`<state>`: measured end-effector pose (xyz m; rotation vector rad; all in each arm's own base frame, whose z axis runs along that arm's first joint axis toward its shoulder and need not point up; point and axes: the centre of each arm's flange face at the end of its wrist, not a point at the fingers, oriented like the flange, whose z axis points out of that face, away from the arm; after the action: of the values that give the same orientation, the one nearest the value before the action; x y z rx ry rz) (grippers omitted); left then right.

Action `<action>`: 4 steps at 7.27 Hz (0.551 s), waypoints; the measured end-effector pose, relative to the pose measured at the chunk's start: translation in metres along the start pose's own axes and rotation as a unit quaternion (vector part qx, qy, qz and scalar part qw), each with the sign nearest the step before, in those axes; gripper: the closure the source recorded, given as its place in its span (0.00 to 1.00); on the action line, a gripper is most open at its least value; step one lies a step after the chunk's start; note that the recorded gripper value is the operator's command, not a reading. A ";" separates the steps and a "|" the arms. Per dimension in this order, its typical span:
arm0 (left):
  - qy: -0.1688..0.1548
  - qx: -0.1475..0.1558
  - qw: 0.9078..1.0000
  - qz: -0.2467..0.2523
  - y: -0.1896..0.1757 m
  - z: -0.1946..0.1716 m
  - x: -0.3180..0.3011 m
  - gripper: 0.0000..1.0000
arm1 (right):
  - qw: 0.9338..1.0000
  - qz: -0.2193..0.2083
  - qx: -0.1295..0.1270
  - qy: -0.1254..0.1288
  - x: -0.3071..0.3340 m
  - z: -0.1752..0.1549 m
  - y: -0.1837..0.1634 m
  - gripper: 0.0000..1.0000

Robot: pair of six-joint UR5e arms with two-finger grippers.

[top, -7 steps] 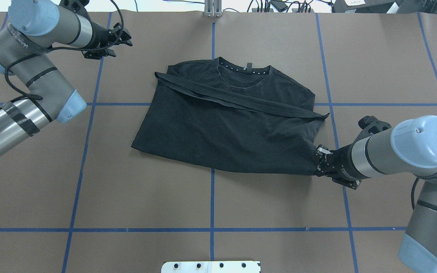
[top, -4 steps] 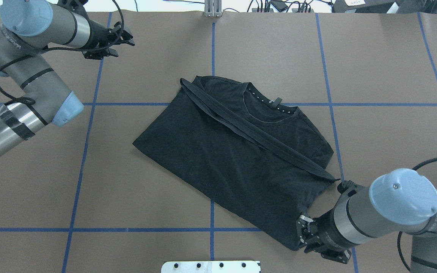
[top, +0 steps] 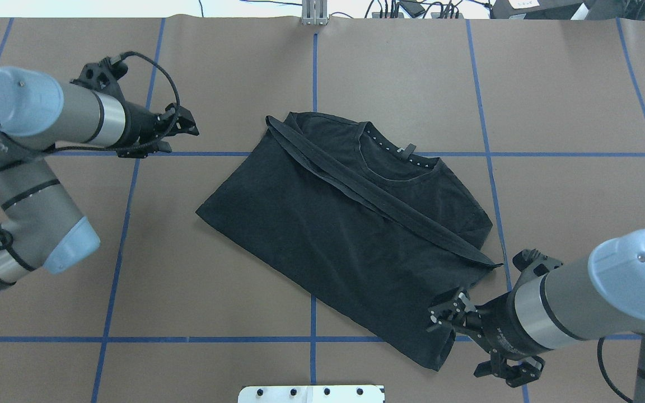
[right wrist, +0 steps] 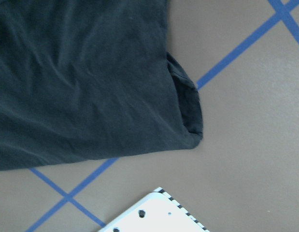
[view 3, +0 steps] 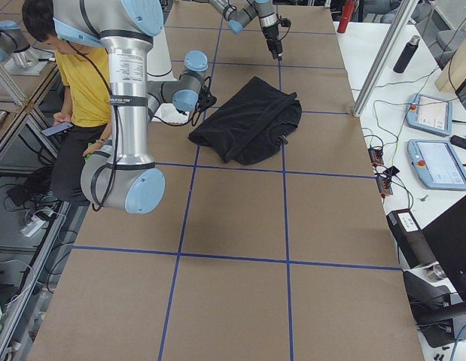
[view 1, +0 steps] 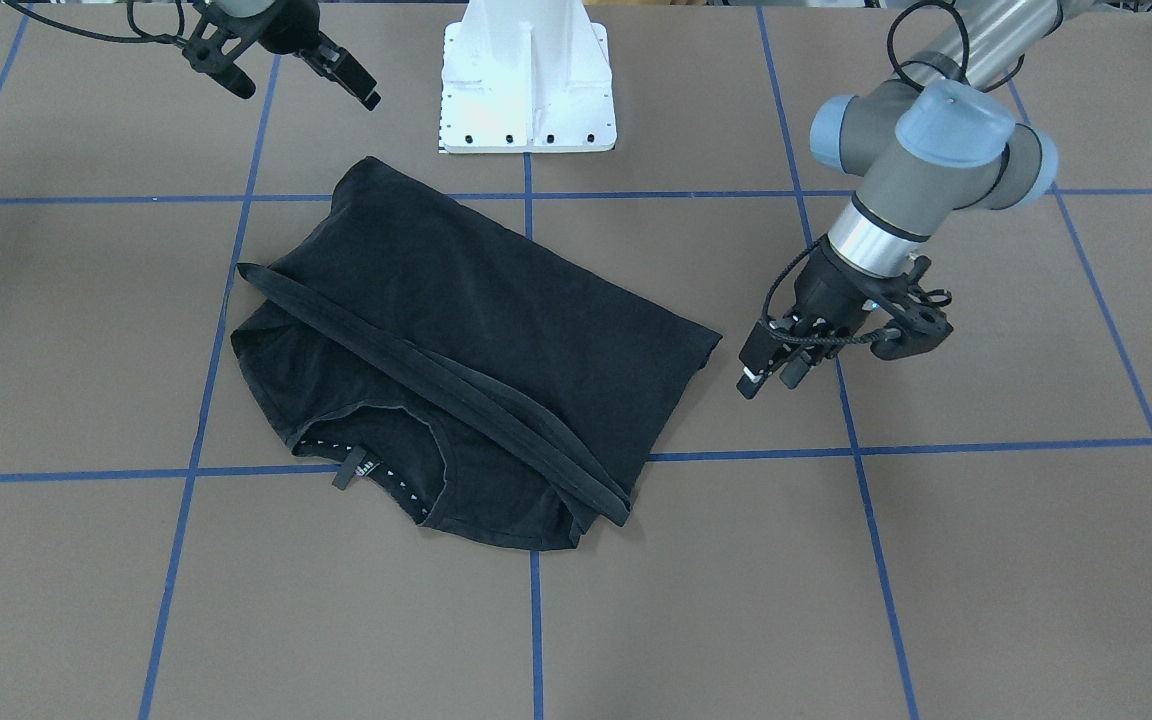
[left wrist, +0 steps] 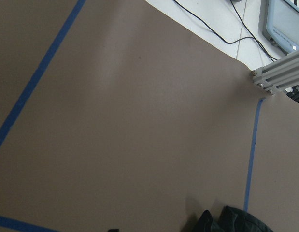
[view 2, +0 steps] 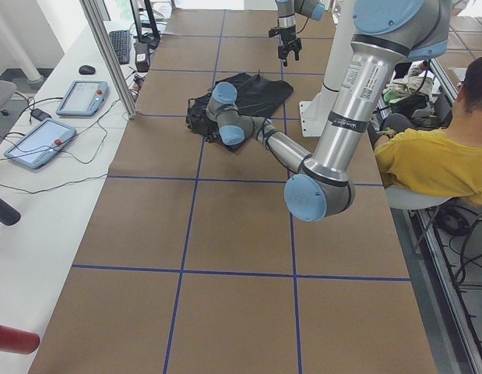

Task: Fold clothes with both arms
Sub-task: 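Grasp the shirt edge nearest the left gripper while the right gripper holds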

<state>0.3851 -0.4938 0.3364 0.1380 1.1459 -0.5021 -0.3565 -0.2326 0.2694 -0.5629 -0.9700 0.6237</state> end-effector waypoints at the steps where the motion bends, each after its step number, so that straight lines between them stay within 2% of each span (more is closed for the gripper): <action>1: -0.010 -0.006 1.000 0.000 0.035 0.007 -0.015 0.25 | 1.000 0.001 0.011 -0.025 -0.015 -0.014 -0.009 0.00; 2: -0.017 -0.019 1.000 -0.005 0.064 0.017 -0.021 0.25 | 0.999 0.001 0.021 -0.037 -0.026 -0.018 -0.019 0.00; 4: -0.030 -0.036 0.999 -0.003 0.096 0.035 -0.027 0.26 | 0.999 -0.004 0.035 -0.035 -0.032 -0.010 -0.032 0.00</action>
<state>0.4493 -0.4129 0.3612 0.0569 1.1044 -0.4676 -0.3535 -0.2795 0.2684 -0.4783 -1.0113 0.6713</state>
